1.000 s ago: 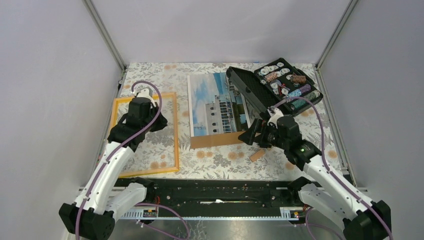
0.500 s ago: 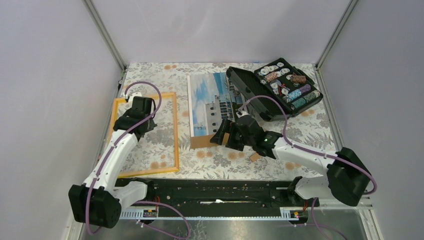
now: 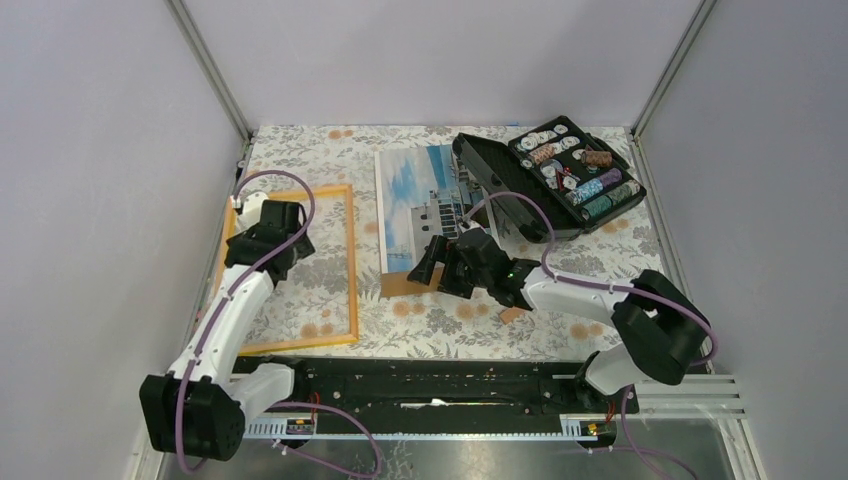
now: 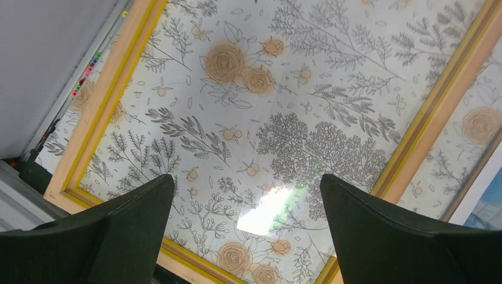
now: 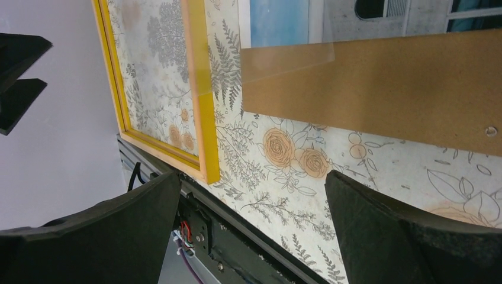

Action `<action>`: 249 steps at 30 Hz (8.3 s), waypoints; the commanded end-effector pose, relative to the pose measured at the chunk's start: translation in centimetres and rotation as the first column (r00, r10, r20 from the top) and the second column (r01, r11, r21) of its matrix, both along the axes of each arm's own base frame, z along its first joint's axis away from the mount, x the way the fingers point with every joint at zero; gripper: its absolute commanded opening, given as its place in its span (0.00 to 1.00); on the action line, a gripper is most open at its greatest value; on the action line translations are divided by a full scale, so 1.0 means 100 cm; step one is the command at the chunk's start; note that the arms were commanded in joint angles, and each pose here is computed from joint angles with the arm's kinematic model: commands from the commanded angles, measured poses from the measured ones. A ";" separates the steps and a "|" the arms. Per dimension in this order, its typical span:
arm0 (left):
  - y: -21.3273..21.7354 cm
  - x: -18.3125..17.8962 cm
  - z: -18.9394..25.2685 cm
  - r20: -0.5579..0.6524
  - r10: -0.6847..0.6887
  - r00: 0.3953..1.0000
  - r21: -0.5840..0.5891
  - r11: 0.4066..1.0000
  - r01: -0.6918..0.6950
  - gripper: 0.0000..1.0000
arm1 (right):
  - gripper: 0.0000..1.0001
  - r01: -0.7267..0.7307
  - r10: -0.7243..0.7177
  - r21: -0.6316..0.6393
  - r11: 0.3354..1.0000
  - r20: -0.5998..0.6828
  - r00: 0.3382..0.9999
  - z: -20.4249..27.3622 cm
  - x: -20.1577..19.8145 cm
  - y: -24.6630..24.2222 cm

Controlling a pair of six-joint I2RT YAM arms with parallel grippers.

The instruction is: Put the photo into the frame

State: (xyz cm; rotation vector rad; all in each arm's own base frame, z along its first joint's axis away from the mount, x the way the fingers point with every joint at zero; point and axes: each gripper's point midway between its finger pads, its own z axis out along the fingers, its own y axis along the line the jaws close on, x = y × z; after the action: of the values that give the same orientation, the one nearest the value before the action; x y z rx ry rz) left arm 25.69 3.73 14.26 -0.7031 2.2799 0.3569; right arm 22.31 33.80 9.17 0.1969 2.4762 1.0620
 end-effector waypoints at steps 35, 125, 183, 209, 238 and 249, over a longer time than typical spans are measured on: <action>-0.235 0.081 0.244 0.730 -0.536 0.424 -0.069 0.560 0.826 0.99 | 0.88 -0.054 0.092 -0.208 0.977 0.178 0.980 -0.043 0.156 0.058; -0.171 0.053 0.263 0.842 -0.434 0.320 0.085 0.692 0.717 0.99 | 0.00 -0.129 0.272 0.644 0.754 -0.127 0.954 0.014 0.025 0.216; -0.181 0.063 0.250 0.848 -0.401 0.347 -0.021 0.630 0.777 0.99 | 0.88 -0.033 0.021 -0.141 0.989 -0.087 0.996 -0.105 0.069 0.162; -0.185 0.073 0.234 0.828 -0.413 0.380 -0.049 0.621 0.782 0.99 | 0.58 -0.218 0.206 0.131 0.967 0.103 0.973 -0.045 0.072 0.191; -0.176 0.102 0.194 0.730 -0.459 0.506 -0.017 0.729 0.685 0.99 | 0.00 -0.289 0.197 0.386 0.876 0.261 0.945 -0.033 0.078 0.173; -0.088 0.100 0.120 0.508 -0.242 0.826 -0.139 0.924 0.356 0.99 | 0.00 -0.303 0.181 0.370 0.878 0.329 0.927 -0.023 0.078 0.165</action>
State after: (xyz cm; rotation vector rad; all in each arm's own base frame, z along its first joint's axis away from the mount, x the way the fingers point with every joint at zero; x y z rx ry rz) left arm 35.95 -10.92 26.84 -0.2517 1.9072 -0.3906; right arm 29.38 50.49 3.63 -0.0769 2.1654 1.6075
